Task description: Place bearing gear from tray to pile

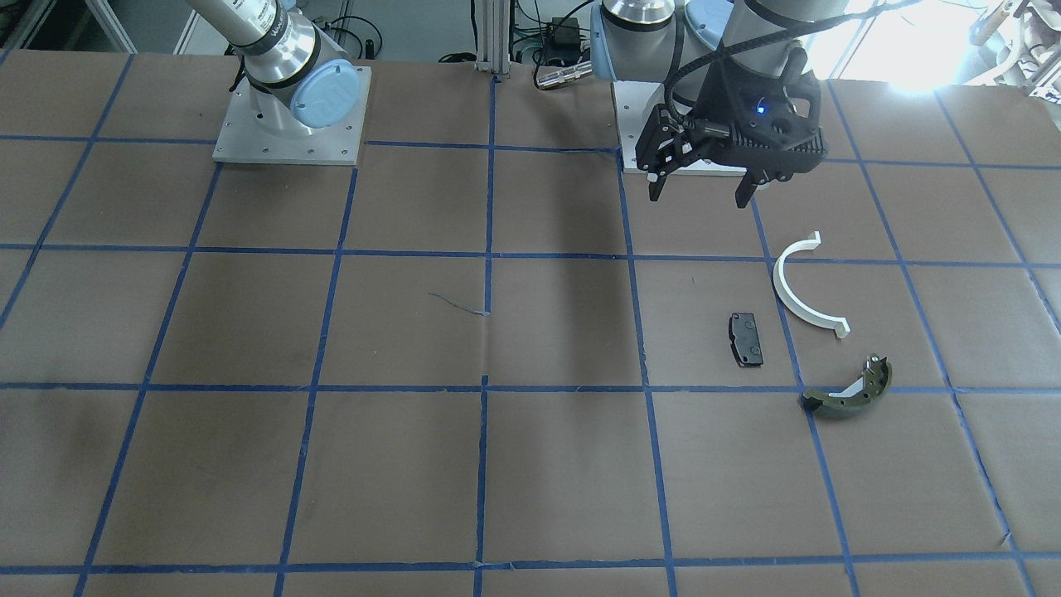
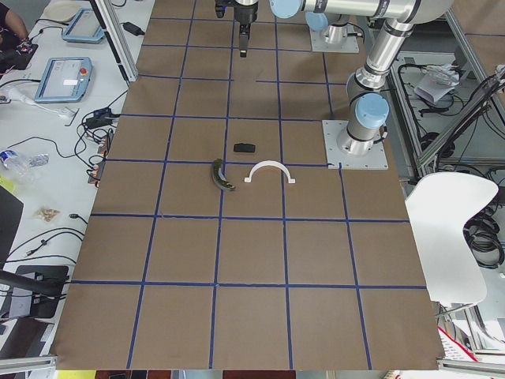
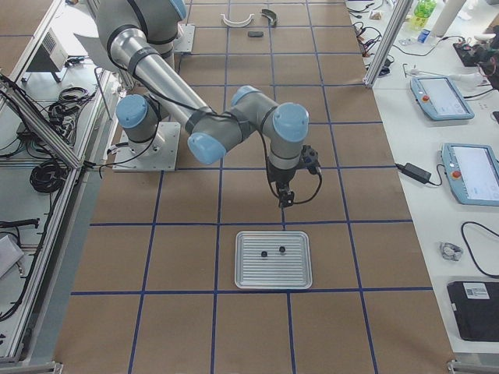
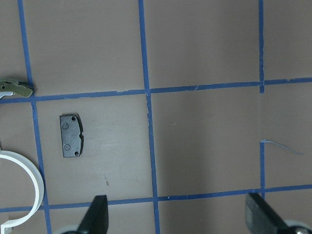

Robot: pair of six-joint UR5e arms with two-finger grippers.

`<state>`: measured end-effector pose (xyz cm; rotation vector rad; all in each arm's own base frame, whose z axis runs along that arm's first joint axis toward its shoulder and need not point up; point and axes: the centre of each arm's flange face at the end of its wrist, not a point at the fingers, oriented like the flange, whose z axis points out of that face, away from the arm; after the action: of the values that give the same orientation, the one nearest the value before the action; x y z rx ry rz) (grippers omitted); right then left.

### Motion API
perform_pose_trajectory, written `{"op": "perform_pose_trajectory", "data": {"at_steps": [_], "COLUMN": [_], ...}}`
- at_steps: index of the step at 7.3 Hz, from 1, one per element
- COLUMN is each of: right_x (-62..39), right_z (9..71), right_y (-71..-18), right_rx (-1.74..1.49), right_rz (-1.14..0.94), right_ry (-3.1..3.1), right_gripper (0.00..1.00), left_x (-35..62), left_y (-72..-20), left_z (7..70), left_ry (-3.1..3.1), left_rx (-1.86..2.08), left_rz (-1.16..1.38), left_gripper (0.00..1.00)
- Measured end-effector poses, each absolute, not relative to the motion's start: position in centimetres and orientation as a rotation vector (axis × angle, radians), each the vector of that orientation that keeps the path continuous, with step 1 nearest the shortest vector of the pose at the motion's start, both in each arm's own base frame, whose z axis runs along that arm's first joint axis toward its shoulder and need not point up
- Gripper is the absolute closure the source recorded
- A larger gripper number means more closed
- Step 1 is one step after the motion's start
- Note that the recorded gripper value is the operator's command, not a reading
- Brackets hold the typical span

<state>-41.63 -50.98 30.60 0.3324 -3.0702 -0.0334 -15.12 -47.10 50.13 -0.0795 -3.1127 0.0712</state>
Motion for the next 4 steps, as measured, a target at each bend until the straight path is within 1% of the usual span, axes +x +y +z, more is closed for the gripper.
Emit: {"op": "perform_pose_trajectory", "data": {"at_steps": [2, 4], "right_x": [-44.3, -45.4], "right_z": [25.5, 22.4], "right_y": [-51.1, -51.1], "right_rx": [0.307, 0.296], "right_rz": [-0.047, -0.062], "right_ry": [-3.071, -3.074], "right_gripper": [0.02, 0.04], "left_x": [-15.1, -15.1], "left_y": [-47.3, -47.3], "left_z": [49.9, 49.7], "left_ry": [-3.113, -3.111], "left_rx": [-0.080, -0.078], "left_rz": [0.081, 0.079], "left_gripper": [0.00, 0.00]}}
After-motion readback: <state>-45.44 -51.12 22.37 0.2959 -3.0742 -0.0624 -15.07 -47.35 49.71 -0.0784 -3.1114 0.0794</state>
